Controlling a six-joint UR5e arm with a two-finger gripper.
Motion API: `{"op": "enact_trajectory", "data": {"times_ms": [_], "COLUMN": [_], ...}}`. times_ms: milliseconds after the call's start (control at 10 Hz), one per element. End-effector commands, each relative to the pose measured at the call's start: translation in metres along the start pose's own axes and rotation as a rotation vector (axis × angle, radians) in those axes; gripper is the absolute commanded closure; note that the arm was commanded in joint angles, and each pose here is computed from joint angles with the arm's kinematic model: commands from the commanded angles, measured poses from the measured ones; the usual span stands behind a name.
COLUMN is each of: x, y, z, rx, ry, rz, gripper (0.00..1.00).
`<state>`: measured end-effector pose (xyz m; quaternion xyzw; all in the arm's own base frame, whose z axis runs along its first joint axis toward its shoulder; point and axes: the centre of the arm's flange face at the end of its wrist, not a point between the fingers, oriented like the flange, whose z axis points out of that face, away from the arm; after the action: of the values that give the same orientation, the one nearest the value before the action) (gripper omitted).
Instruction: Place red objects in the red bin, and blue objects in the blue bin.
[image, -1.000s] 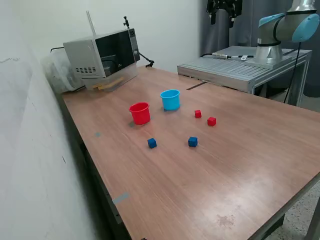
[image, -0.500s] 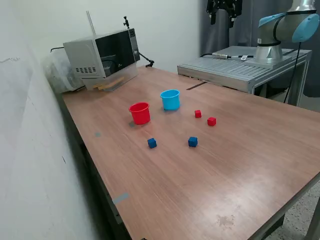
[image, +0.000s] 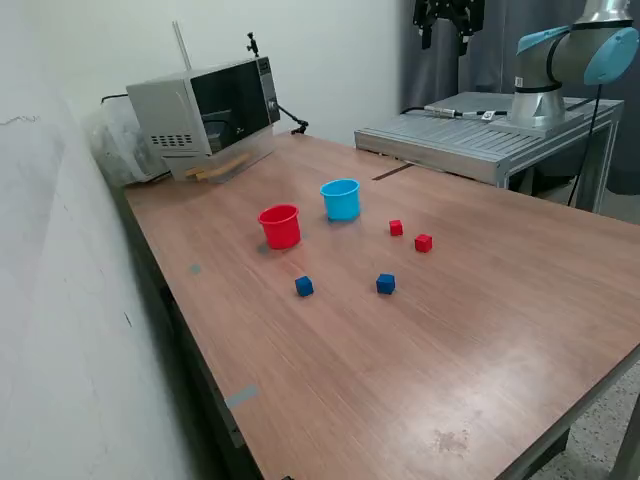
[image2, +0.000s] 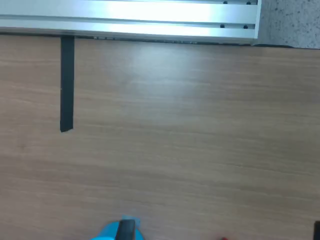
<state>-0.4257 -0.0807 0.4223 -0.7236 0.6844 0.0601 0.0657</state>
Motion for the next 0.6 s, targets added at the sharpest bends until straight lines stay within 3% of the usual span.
{"op": "enact_trajectory", "data": {"times_ms": [0, 500], "x": [-0.0009, -0.0012], "y": [0.0016, -0.0005], "z": [-0.0016, -0.0025], "rx": [-0.009, -0.011], "ry": [0.002, 0.003], "rz": [-0.004, 0.0], "gripper": [0.0, 0.0]}}
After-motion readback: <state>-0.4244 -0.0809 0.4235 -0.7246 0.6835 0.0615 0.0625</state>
